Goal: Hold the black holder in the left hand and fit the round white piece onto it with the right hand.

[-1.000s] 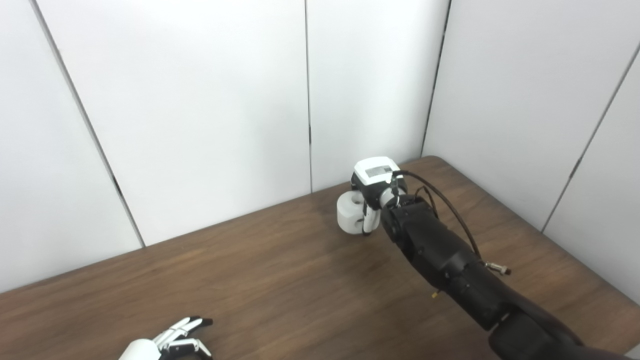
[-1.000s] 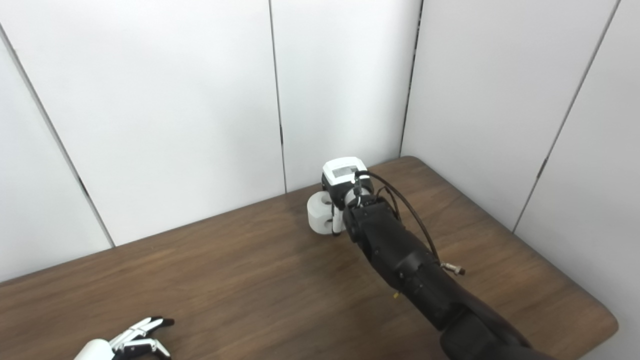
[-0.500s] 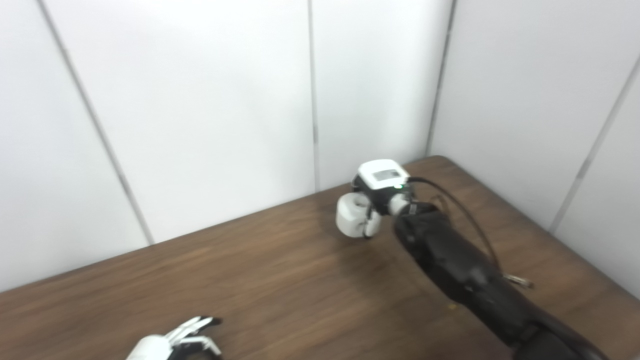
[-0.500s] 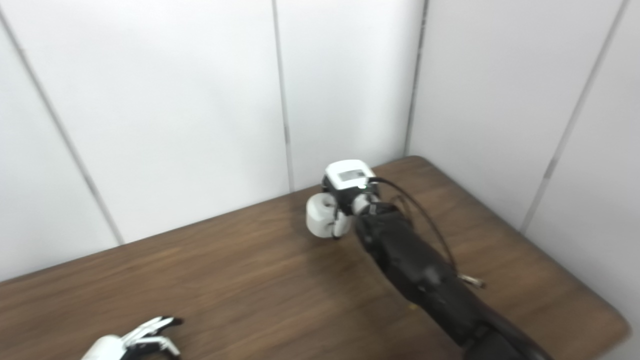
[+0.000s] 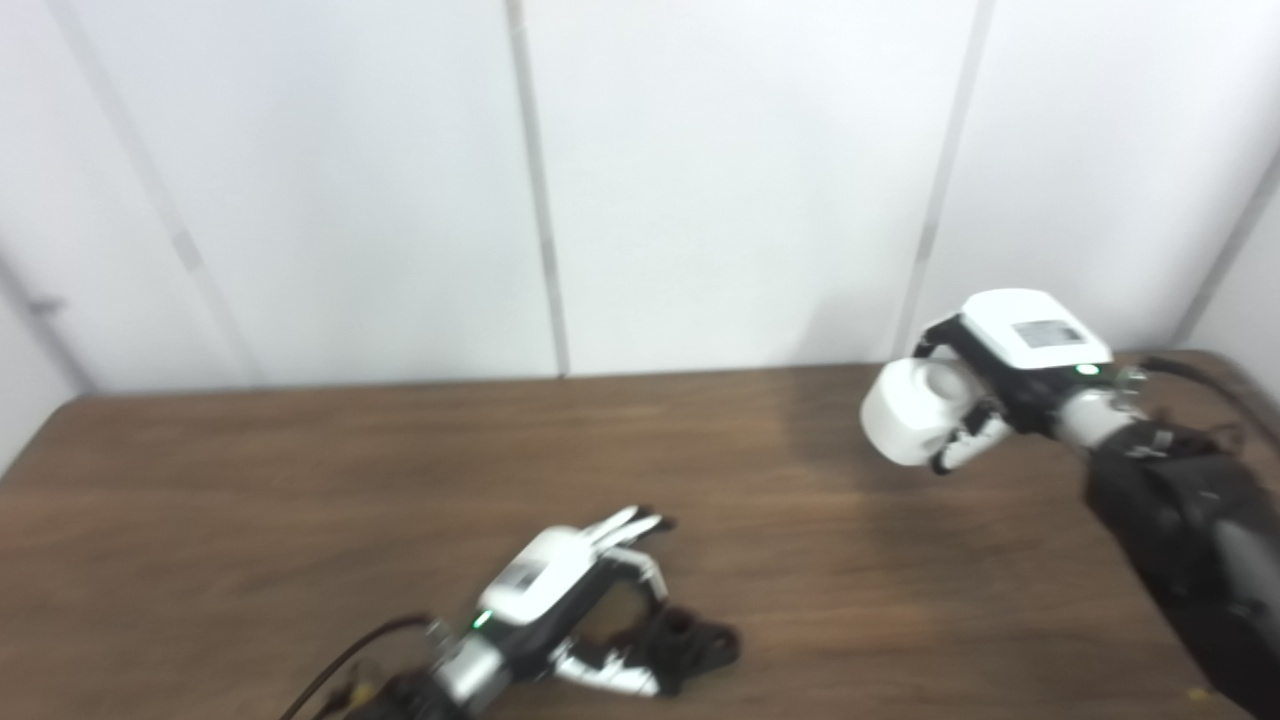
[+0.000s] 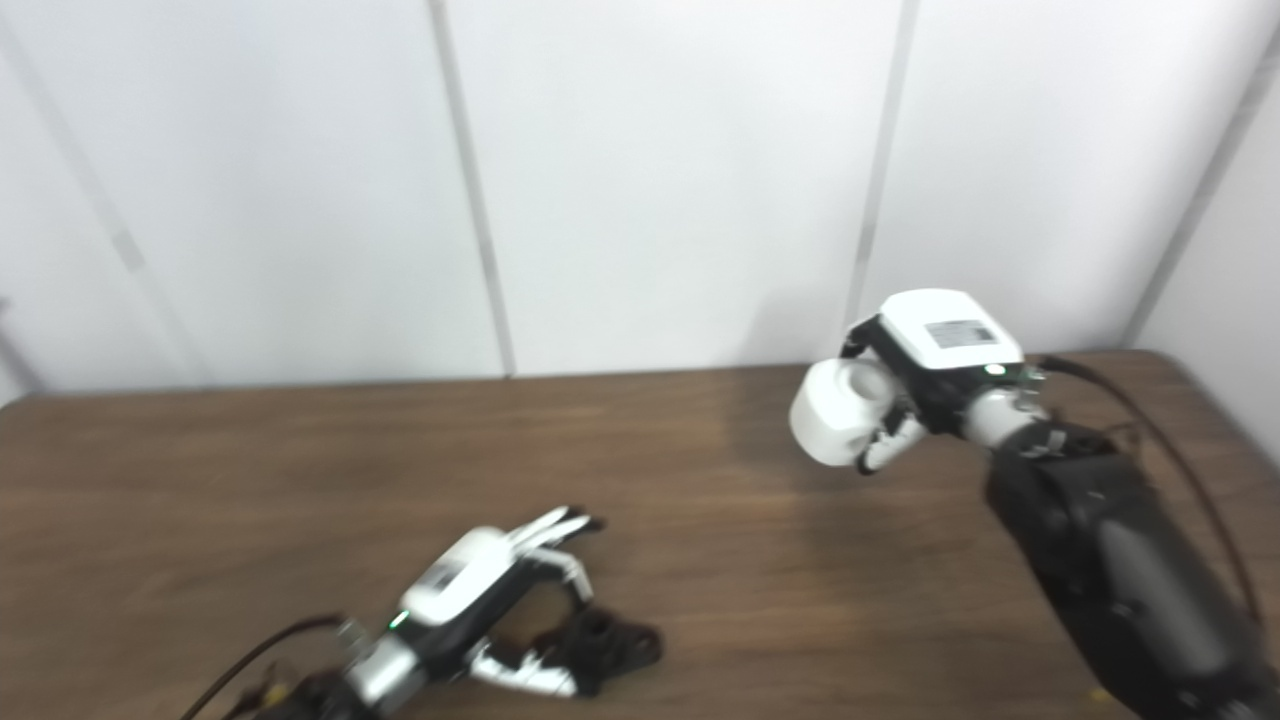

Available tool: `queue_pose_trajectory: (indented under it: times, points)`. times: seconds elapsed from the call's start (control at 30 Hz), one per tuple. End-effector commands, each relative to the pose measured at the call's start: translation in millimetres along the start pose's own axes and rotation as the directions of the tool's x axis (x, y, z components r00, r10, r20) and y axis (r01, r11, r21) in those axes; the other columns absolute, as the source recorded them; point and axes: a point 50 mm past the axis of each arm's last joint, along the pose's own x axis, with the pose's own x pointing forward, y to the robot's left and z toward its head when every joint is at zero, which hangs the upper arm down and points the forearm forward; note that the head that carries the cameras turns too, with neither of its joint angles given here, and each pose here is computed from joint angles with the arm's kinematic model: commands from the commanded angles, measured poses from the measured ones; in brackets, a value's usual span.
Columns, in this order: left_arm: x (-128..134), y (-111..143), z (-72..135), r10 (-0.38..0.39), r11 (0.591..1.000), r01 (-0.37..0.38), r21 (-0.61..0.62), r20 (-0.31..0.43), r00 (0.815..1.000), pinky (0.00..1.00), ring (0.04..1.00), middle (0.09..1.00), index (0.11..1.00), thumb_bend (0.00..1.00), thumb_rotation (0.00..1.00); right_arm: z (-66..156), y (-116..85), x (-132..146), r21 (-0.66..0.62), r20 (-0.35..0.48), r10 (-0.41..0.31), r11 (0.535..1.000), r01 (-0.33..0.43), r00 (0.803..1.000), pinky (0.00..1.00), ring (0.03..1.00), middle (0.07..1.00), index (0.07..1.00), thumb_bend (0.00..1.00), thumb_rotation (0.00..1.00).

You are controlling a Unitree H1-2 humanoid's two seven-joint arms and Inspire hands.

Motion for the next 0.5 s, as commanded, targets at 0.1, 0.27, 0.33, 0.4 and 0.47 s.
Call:
queue_pose_trajectory:
  times: [0.1, 0.27, 0.33, 0.4, 0.47]
  points:
    - [-5.7, -33.1, -10.3, -0.176, 0.983, 0.182, 0.036, -0.137, 0.975, 0.9, 0.985, 0.94, 0.487, 0.52, 0.06, 15.4, -35.9, -3.5, -0.014, 0.099, -0.093, 0.995, 0.095, 0.991, 0.84, 0.791, 0.732, 0.481, 0.53, 0.14]
    - [-0.2, -31.8, -8.9, -0.153, 0.986, 0.16, 0.038, -0.15, 0.977, 0.9, 0.985, 0.934, 0.486, 0.52, 0.06, 31.0, -45.0, -7.6, 0.005, 0.174, -0.091, 0.996, 0.091, 0.981, 0.85, 0.801, 0.736, 0.481, 0.53, 0.14]
    - [1.3, -31.3, -8.8, -0.141, 0.988, 0.15, 0.043, -0.16, 0.977, 0.9, 0.98, 0.931, 0.485, 0.52, 0.06, 39.1, -47.9, -10.2, 0.005, 0.207, -0.089, 0.996, 0.089, 0.974, 0.84, 0.8, 0.734, 0.481, 0.53, 0.14]
    - [2.2, -30.4, -8.8, -0.13, 0.989, 0.14, 0.052, -0.168, 0.977, 0.9, 0.971, 0.927, 0.486, 0.52, 0.07, 47.9, -50.1, -13.9, 0.032, 0.247, -0.088, 0.996, 0.083, 0.965, 0.84, 0.798, 0.728, 0.48, 0.53, 0.14]
    - [2.9, -29.8, -8.5, -0.129, 0.988, 0.141, 0.06, -0.179, 0.975, 0.91, 0.974, 0.929, 0.486, 0.52, 0.06, 54.1, -51.0, -17.1, 0.048, 0.279, -0.086, 0.996, 0.076, 0.956, 0.83, 0.798, 0.726, 0.48, 0.53, 0.14]
